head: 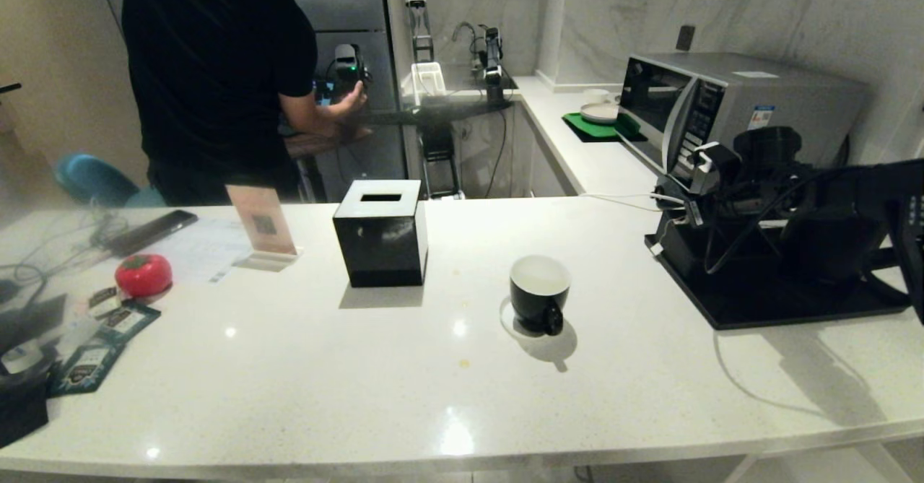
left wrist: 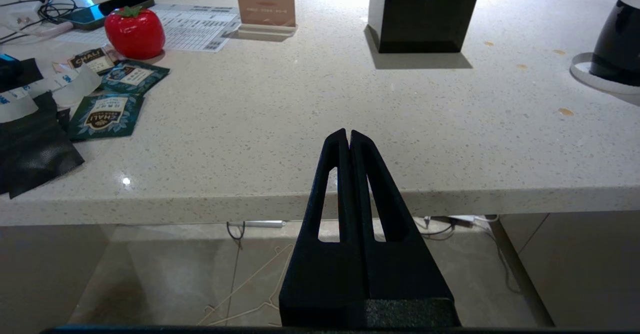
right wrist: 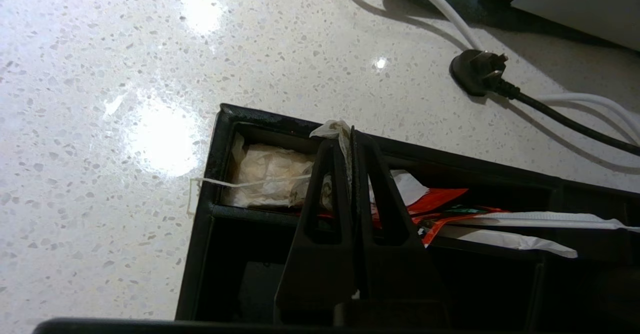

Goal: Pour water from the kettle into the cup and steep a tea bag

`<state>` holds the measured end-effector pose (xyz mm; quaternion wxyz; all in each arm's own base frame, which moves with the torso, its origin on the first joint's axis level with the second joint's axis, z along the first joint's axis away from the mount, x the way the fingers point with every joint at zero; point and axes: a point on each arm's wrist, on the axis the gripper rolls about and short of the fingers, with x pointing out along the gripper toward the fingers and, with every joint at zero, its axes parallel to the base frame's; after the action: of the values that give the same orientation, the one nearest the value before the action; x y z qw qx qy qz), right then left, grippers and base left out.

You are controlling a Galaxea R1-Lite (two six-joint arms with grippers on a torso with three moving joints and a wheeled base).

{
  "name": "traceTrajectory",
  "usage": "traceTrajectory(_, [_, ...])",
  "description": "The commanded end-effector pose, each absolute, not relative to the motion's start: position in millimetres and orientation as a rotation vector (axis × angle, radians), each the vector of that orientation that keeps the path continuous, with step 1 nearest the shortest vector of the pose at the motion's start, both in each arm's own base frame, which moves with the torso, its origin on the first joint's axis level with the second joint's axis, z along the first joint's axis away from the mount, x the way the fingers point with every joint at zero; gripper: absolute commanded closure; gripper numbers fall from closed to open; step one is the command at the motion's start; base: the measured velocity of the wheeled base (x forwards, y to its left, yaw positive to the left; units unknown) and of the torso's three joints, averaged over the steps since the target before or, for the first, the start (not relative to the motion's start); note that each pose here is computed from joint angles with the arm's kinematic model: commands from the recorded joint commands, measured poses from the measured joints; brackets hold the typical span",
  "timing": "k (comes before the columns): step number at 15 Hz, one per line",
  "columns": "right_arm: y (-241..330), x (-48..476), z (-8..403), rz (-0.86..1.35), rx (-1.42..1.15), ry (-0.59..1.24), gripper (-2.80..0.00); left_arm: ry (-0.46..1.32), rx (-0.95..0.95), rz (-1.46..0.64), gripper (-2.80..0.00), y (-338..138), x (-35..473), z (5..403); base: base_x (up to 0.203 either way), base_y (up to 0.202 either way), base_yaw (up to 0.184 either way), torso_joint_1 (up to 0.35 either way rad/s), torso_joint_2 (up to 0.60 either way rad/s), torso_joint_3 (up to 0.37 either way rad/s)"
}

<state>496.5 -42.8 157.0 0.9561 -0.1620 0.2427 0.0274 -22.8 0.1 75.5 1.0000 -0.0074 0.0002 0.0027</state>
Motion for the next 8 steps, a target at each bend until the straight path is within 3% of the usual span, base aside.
traceTrajectory(1, [-41.4,494.7,162.8,0.057,-0.332,0.481,0.0,0.0,-0.015,0.006,0.0,0.1,-22.8,75.5,0.0,0.0,0.0,0.0,0.0,0.0])
traceTrajectory(8, [-40.9,487.7,180.5,0.05,-0.334,0.454,0.0,0.0,-0.015,0.006,0.0,0.1,-22.8,75.5,0.0,0.0,0.0,0.0,0.0,0.0])
